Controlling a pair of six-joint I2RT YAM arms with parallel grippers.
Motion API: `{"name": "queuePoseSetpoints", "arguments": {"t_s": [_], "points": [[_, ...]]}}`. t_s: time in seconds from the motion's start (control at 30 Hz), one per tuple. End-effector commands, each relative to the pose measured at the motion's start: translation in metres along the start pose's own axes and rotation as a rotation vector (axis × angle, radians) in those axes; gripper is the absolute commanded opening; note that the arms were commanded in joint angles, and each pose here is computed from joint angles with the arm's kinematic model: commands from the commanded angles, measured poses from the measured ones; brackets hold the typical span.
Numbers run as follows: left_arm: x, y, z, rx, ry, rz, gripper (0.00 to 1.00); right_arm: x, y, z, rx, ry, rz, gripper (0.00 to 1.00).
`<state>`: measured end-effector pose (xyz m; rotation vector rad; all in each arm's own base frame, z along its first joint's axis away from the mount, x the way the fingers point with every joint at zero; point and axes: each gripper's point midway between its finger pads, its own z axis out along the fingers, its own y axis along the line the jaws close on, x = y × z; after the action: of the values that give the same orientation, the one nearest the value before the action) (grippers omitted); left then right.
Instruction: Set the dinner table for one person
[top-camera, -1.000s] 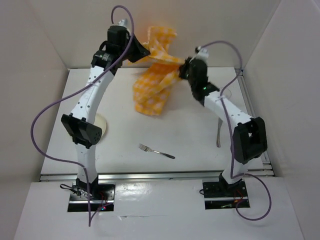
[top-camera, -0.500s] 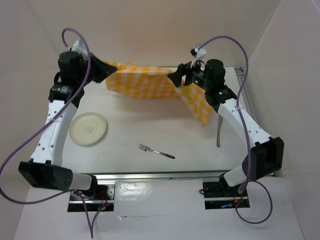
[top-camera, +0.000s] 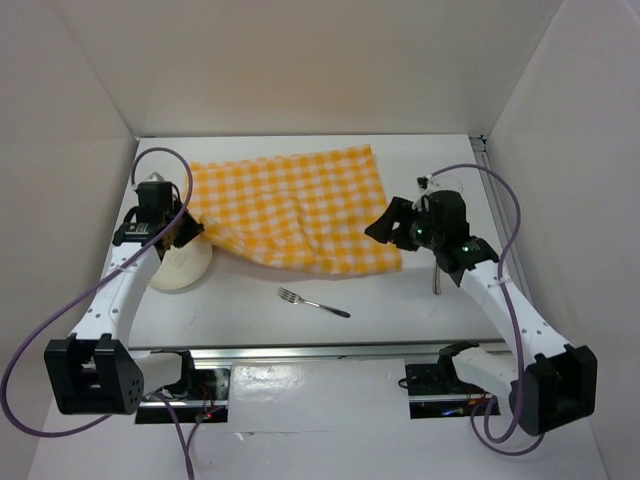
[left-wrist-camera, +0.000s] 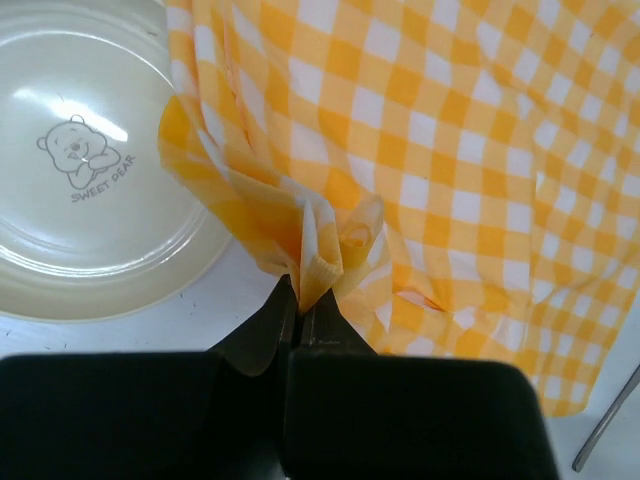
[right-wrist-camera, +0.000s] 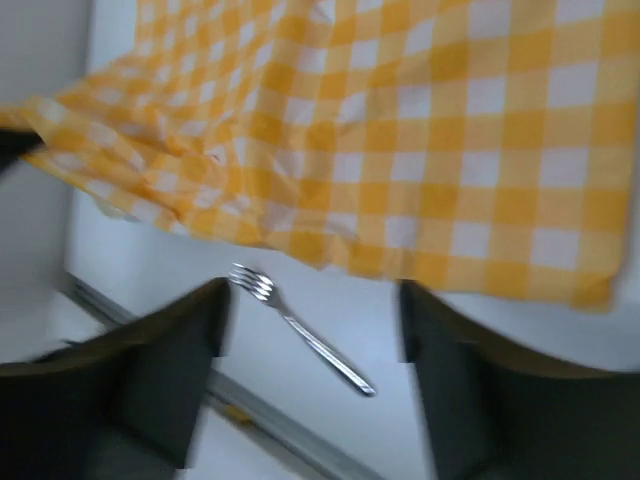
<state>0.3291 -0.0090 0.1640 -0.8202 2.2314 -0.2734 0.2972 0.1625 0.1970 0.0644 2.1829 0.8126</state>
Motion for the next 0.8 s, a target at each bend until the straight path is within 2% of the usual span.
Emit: {"name": "queuePoseSetpoints", "arguments": {"t_s": [0.0, 0.03, 0.1, 0.13, 0.17, 0.23, 0.3, 0.43, 0.47, 0.57, 0.77], "points": [[-0.03, -0.015, -0.019, 0.053, -0.12, 0.019, 0.0, 0.021, -0.006, -0.013, 0.084, -0.012, 0.393, 0.66], [-0.03, -0.015, -0.019, 0.054, -0.12, 0.019, 0.0, 0.038, -0.02, -0.012, 0.126, -0.007, 0.452, 0.65], [-0.029, -0.016, -0.019, 0.061, -0.115, 0.019, 0.0, 0.037, -0.028, -0.018, 0.163, -0.09, 0.543, 0.66], [-0.029, -0.016, -0.019, 0.061, -0.115, 0.019, 0.0, 0.041, -0.036, -0.017, 0.18, -0.111, 0.514, 0.78], [-0.029, -0.016, -0.019, 0.061, -0.115, 0.019, 0.0, 0.045, -0.046, -0.018, 0.231, -0.115, 0.518, 0.78], [-0.029, -0.016, -0.019, 0.061, -0.115, 0.019, 0.0, 0.043, -0.059, -0.022, 0.337, -0.125, 0.556, 0.91], [-0.028, -0.018, -0.02, 0.069, -0.109, 0.011, 0.0, 0.058, -0.065, -0.011, 0.368, -0.028, 0.574, 1.0], [-0.02, -0.017, -0.013, 0.067, -0.073, 0.003, 0.0, 0.08, -0.064, 0.022, 0.252, 0.043, 0.696, 1.0], [-0.02, -0.017, -0.013, 0.067, -0.073, 0.003, 0.0, 0.094, -0.075, 0.026, 0.267, 0.053, 0.737, 1.0], [-0.022, -0.021, -0.015, 0.082, -0.075, 0.004, 0.0, 0.09, -0.079, 0.041, 0.218, 0.028, 0.769, 0.99], [-0.024, -0.022, -0.014, 0.082, -0.076, 0.013, 0.0, 0.098, -0.098, 0.057, 0.3, 0.037, 0.83, 0.93]]}}
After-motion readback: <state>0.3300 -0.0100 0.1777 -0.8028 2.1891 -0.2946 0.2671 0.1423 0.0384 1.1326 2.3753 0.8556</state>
